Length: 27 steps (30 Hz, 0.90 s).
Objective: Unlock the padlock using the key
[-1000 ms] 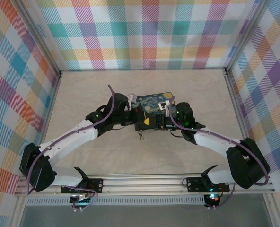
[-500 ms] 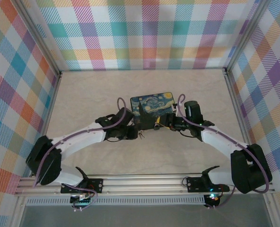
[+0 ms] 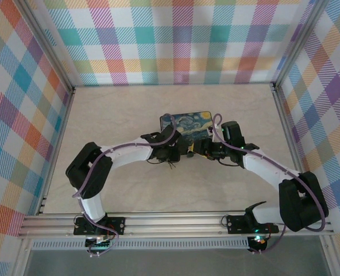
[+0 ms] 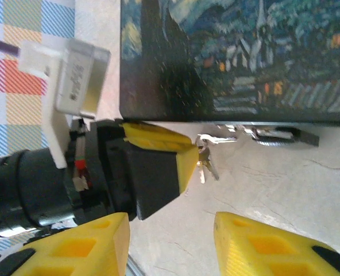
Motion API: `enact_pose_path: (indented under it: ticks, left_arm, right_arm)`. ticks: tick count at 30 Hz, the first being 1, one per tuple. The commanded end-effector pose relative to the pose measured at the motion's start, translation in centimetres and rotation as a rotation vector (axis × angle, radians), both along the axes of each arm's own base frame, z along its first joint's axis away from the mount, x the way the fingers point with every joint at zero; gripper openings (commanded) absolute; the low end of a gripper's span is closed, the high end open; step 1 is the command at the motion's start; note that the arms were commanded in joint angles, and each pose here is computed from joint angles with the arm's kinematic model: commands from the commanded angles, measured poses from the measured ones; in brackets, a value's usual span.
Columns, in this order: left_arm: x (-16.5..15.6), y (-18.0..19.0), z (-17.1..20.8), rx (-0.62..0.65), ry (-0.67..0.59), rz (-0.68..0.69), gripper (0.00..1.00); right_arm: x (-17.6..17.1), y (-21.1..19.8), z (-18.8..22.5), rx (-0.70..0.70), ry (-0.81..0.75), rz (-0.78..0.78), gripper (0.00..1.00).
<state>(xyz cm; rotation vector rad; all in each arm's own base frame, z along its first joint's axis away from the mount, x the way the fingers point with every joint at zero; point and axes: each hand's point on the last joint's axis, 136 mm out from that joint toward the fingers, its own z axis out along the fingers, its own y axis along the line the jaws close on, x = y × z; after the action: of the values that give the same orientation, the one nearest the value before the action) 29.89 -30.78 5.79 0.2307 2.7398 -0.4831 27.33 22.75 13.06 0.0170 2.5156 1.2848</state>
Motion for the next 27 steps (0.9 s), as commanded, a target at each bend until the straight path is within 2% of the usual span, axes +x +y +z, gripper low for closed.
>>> enact_pose_path:
  ticks: [1,6,13,16,27]
  left_arm:
    - [2.2,-0.5,0.4,0.006,-0.049,0.006,0.23]
    - [3.0,-0.6,0.3,0.009,-0.048,-0.001,0.23]
    - [-0.9,3.0,0.5,0.102,0.027,0.025,0.33]
    - [-1.9,3.7,-0.1,0.090,0.047,0.038,0.36]
    - [-2.0,3.0,-2.8,0.040,0.074,0.076,0.33]
  right_arm:
    - [0.7,-0.1,-0.2,-0.021,-0.016,0.011,0.44]
    - [1.5,-0.1,-0.3,-0.016,-0.015,0.010,0.44]
    - [0.9,-0.3,0.0,-0.023,-0.025,0.018,0.45]
    - [0.7,-0.5,0.0,-0.027,-0.024,0.018,0.46]
    - [-0.1,-0.9,0.5,-0.043,-0.034,0.017,0.46]
